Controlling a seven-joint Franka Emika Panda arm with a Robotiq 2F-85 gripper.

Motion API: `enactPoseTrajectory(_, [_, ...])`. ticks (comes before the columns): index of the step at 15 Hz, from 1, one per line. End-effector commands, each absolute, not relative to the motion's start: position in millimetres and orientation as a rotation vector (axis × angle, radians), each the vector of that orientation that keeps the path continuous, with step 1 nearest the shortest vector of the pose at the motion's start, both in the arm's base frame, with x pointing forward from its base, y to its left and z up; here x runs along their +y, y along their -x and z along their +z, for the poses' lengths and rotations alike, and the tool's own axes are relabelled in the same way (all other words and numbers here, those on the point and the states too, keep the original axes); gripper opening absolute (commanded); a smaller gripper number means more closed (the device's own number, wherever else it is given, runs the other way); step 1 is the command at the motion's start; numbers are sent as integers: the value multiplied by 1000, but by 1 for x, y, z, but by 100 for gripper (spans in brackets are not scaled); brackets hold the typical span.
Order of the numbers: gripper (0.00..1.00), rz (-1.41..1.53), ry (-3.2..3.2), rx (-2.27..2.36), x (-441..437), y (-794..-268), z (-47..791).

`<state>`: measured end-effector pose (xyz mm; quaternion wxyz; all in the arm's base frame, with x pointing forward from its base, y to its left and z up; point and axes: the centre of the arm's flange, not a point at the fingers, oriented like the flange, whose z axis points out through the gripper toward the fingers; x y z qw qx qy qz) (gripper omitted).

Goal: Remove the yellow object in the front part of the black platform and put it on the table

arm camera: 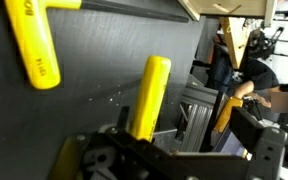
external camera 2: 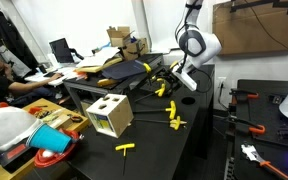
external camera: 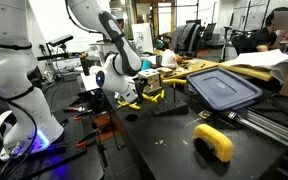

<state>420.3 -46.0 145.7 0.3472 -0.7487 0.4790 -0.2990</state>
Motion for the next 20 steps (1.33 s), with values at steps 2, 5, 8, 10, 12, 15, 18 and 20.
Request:
enactPoseTrajectory(2, [100,-618,2237,1178,41,-385,209])
enactPoseTrajectory(5, [100,-453,2420,1088,99,-370,223])
enactPoseTrajectory(8, [100,-320,2601,959,132,-364,254])
enactPoseTrajectory(10, [100,-296,2723,853,142,-365,264])
enactPoseTrajectory(12, [100,-278,2830,736,143,-366,271])
enactPoseTrajectory(15, [100,-218,2949,549,136,-359,253])
enactPoseTrajectory(18, [100,-128,3043,371,123,-354,241])
enactPoseTrajectory(20, [100,-85,3074,268,114,-352,237])
